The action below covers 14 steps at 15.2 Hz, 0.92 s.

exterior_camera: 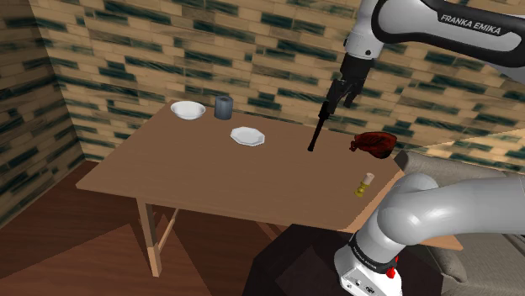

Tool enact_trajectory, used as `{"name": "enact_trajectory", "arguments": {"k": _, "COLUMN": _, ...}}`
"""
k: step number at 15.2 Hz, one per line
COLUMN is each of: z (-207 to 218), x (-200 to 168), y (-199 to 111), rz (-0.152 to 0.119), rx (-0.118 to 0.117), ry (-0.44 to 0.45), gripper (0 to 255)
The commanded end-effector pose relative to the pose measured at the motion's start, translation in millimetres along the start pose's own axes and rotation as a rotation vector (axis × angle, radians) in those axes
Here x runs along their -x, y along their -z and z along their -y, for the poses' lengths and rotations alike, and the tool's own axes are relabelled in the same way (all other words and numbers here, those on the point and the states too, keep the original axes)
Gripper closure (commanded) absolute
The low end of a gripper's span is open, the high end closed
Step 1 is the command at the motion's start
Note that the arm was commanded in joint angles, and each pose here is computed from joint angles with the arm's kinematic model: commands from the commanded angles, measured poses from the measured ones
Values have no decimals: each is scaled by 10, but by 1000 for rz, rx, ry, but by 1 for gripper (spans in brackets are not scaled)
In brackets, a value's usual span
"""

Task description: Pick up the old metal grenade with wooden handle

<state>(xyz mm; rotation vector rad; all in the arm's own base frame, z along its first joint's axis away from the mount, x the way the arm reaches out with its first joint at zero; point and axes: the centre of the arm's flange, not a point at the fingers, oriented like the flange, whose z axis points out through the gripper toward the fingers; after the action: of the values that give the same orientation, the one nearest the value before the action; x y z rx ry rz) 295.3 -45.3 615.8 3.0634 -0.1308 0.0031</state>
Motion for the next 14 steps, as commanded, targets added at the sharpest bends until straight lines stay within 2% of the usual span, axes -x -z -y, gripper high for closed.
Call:
{"name": "enact_trajectory", "arguments": {"k": 1, "z": 0, "x": 0, "y": 0, "rz": 0, "rx": 0, "ry": 0, "gripper": 0}}
{"name": "enact_trajectory", "arguments": {"k": 14, "z": -1384, "x": -966, "y": -487, "rz": 23, "rx": -17, "ry": -1, "gripper": 0}}
